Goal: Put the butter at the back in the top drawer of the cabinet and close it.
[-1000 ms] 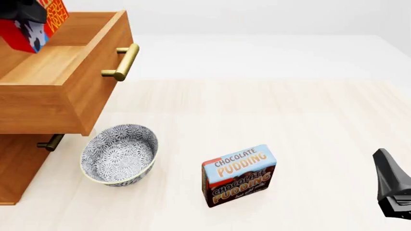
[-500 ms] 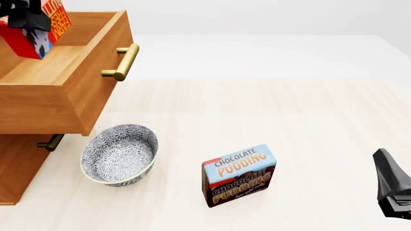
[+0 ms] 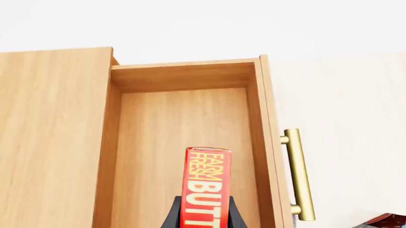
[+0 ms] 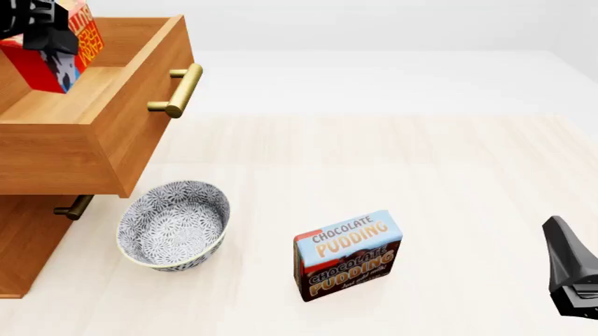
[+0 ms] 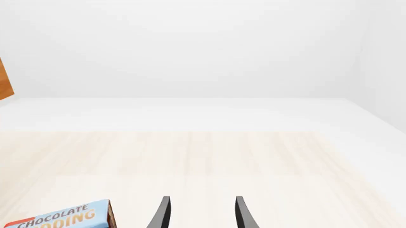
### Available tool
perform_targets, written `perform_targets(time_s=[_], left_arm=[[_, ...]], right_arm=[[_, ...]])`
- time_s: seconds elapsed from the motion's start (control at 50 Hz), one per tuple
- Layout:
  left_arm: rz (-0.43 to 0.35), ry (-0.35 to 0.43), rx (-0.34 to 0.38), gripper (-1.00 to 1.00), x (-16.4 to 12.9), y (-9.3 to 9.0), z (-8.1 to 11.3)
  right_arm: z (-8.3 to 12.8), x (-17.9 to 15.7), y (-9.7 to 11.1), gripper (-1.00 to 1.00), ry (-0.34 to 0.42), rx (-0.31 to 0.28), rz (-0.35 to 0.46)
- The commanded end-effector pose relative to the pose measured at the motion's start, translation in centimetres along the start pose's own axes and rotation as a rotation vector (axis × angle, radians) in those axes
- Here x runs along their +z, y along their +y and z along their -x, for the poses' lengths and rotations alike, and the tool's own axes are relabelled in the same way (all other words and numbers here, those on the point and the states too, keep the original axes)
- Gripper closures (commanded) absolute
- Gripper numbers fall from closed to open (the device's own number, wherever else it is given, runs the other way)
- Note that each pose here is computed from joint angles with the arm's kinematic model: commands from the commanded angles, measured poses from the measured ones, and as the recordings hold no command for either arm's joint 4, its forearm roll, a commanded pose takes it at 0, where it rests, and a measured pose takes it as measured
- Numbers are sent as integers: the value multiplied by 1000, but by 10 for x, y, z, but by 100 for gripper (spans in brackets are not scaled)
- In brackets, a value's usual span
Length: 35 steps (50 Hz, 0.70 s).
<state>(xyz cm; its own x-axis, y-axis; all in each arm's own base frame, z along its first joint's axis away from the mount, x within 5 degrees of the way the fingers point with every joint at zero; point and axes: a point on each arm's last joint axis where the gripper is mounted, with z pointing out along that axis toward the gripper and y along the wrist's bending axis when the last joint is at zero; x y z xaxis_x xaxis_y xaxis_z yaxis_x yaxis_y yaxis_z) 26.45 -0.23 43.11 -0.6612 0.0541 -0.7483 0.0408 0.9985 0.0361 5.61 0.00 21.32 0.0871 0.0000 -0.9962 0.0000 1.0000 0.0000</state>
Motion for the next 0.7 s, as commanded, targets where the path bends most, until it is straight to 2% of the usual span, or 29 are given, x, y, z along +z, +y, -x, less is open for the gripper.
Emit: perform_targets(time_s=[0.02,0.46,0.7], left_arm=[[18,-11,0,100,2,6,2],[18,6,-11,100,18,7,2],[33,16,-22,100,24,13,2]], right_arm=[[0,0,0,-100,0,0,0],[0,0,0,-100,0,0,0],[0,0,0,-100,0,0,0]])
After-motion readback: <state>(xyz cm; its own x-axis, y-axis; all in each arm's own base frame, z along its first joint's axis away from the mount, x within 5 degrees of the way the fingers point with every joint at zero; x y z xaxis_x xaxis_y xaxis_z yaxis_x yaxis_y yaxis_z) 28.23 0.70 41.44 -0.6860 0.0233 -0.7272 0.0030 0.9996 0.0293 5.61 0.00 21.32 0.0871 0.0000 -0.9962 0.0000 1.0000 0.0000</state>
